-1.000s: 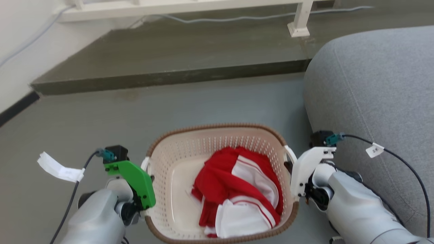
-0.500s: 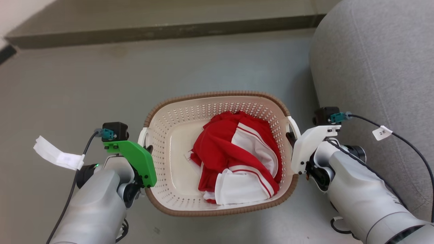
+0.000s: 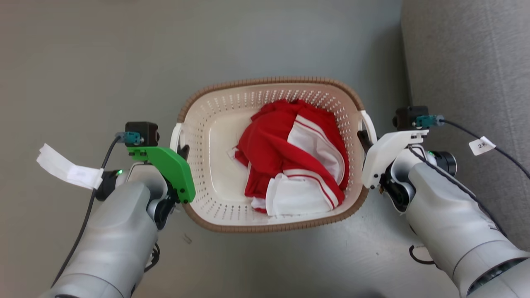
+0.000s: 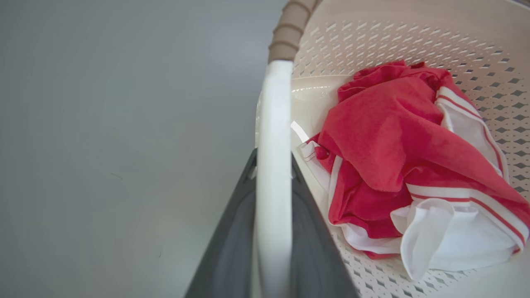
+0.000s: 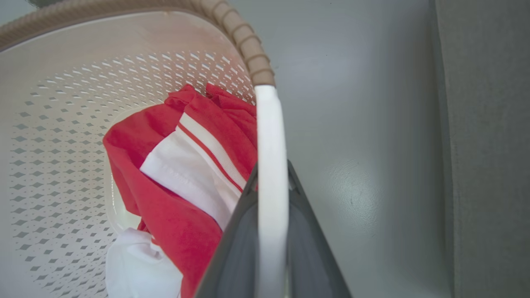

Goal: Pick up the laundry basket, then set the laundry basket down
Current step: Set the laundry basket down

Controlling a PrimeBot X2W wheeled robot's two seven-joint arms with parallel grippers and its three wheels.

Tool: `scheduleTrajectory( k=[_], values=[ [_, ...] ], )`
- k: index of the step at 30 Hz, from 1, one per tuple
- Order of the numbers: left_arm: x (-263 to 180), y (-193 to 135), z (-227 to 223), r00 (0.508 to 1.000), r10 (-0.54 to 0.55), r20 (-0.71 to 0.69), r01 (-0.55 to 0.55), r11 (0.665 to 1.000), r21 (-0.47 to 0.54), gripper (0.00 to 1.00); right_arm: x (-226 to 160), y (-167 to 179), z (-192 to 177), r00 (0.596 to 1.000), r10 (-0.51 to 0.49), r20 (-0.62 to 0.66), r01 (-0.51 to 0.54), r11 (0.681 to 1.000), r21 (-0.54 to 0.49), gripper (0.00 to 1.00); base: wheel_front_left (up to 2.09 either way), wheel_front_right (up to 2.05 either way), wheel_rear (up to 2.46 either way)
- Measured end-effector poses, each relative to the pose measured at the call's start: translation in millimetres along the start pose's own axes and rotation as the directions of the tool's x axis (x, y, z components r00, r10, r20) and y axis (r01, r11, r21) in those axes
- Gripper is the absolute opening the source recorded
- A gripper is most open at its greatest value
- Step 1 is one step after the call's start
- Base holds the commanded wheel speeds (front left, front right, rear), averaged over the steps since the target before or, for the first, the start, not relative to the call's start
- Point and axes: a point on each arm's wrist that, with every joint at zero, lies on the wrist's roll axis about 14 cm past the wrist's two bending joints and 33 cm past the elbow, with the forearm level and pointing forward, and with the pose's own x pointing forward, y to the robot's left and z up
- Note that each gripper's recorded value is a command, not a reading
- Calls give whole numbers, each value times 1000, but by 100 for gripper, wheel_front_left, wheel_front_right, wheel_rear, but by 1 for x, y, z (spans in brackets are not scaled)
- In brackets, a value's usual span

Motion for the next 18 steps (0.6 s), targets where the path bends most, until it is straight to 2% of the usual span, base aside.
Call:
scheduleTrajectory(
  k=[18],
  values=[
    [60, 39, -20, 998, 23, -56, -26, 998, -54, 0, 73, -14, -26, 998, -7, -67, 8, 1000, 25, 0, 0, 0, 0]
  ],
)
